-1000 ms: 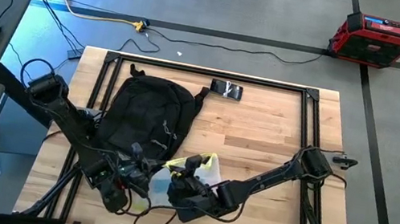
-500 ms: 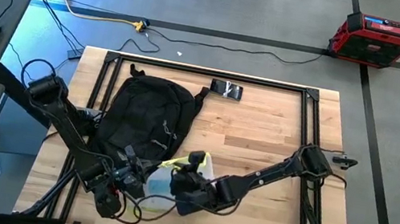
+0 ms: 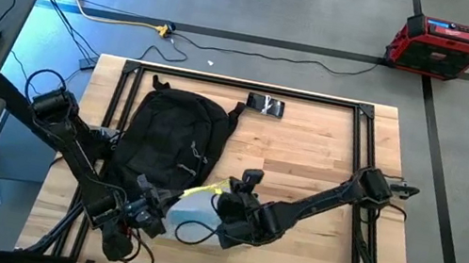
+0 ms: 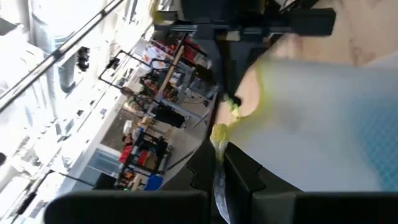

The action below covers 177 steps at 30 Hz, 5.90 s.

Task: Unpack backpack
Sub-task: Close the transparent zip bag, then put the transparent zip bag into the backpack

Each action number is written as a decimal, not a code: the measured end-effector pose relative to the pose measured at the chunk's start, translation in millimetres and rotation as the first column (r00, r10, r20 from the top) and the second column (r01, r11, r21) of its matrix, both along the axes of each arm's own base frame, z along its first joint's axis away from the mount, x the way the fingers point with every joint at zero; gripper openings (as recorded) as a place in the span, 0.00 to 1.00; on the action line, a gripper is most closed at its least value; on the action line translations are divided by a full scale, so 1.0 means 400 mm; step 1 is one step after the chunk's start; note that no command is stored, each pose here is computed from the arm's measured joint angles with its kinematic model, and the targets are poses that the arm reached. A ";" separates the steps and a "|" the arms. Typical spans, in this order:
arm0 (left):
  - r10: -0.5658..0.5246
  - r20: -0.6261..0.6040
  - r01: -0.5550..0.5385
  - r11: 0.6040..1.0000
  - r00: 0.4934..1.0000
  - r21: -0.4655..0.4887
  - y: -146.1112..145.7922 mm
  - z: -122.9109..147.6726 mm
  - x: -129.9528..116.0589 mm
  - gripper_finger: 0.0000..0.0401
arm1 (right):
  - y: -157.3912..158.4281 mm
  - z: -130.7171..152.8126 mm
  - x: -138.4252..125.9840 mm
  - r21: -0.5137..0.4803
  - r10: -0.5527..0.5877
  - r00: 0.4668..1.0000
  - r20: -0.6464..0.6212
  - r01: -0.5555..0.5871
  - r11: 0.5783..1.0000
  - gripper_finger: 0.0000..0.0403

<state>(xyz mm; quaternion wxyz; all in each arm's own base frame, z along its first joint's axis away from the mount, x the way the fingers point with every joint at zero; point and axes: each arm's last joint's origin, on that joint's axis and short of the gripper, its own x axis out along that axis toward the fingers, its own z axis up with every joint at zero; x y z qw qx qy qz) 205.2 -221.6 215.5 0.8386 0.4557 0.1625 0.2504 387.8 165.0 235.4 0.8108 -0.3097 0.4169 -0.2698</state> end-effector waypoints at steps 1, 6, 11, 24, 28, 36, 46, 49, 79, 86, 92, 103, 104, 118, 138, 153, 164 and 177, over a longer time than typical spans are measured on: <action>0.004 0.004 -0.004 1.000 1.000 0.008 -0.002 0.001 -0.002 0.00 | -0.002 0.002 -0.007 0.007 -0.001 1.000 -0.020 0.001 1.000 0.00; 0.017 0.027 -0.019 0.999 0.999 0.041 -0.018 0.011 -0.014 0.00 | 0.003 0.005 -0.052 0.020 -0.018 0.992 -0.123 0.021 1.000 0.00; 0.016 0.021 -0.017 0.999 1.000 0.050 -0.019 0.012 -0.015 0.00 | 0.023 0.034 -0.097 -0.003 -0.022 0.992 -0.125 0.022 1.000 0.00; 0.014 0.013 -0.015 0.998 1.000 0.061 -0.019 0.012 -0.015 0.00 | 0.101 0.094 -0.244 0.110 -0.006 0.974 -0.225 0.031 0.993 0.00; 0.015 0.005 -0.015 0.997 1.000 0.072 -0.019 0.011 -0.015 0.00 | 0.133 0.095 -0.277 0.134 0.004 0.975 -0.223 0.027 0.991 0.00; 0.010 -0.022 -0.008 0.994 1.000 0.110 -0.021 0.014 -0.017 0.00 | 0.191 0.123 -0.334 0.182 0.080 0.980 -0.184 -0.047 0.982 0.00; -0.088 -0.062 0.097 0.981 0.994 0.167 -0.101 0.096 -0.060 0.00 | 0.184 0.204 -0.391 0.215 0.104 0.994 -0.027 -0.096 0.972 0.00; -0.105 -0.072 0.117 0.976 0.992 0.182 -0.109 0.097 -0.072 0.00 | 0.178 0.227 -0.407 0.237 0.114 0.993 -0.006 -0.109 0.965 0.00; 0.202 0.002 -0.202 0.979 0.979 0.039 0.111 0.067 0.073 0.00 | 0.107 0.100 -0.461 0.348 -0.160 0.973 -0.166 0.210 0.914 0.00; 0.228 -0.062 -0.230 0.973 0.972 -0.034 0.185 0.098 0.149 0.00 | -0.020 0.062 -0.437 0.231 -0.280 0.949 -0.146 0.308 0.923 0.00; -0.262 -0.024 0.260 0.964 0.965 -0.050 0.141 0.184 0.209 0.00 | -0.126 0.080 -0.455 0.191 -0.361 0.932 -0.028 0.359 0.913 0.00; -0.505 -0.062 0.504 0.863 0.861 -0.031 0.144 0.181 0.231 0.00 | -0.185 0.186 -0.517 0.104 -0.244 0.934 0.260 0.224 0.969 0.00; -0.529 -0.073 0.524 0.849 0.846 -0.075 0.137 0.169 0.230 0.00 | -0.181 0.187 -0.518 0.094 -0.229 0.935 0.271 0.211 0.973 0.00; -0.557 -0.224 0.459 0.808 0.800 -0.368 0.080 -0.095 0.307 0.01 | -0.022 0.023 -0.500 0.227 -0.285 0.937 -0.201 0.327 0.917 0.00; -0.456 -0.550 0.138 0.841 0.700 -0.522 0.101 0.071 0.374 0.38 | -0.053 -0.141 -0.540 0.042 -0.510 0.789 -0.342 0.555 0.831 0.39; -0.125 -0.942 -0.529 0.801 0.312 -0.282 0.118 0.037 0.165 0.53 | 0.057 -0.153 -0.436 0.339 -0.164 0.970 0.181 0.095 0.936 0.65; -0.099 -0.995 -0.625 0.775 0.033 -0.098 0.159 -0.082 0.083 0.57 | 0.058 -0.154 -0.419 0.357 -0.144 0.976 0.166 0.076 0.931 0.65; -0.082 -0.983 -0.647 0.743 0.162 -0.169 0.187 -0.058 0.138 0.04 | 0.059 -0.155 -0.418 0.361 -0.139 0.977 0.164 0.072 0.930 0.65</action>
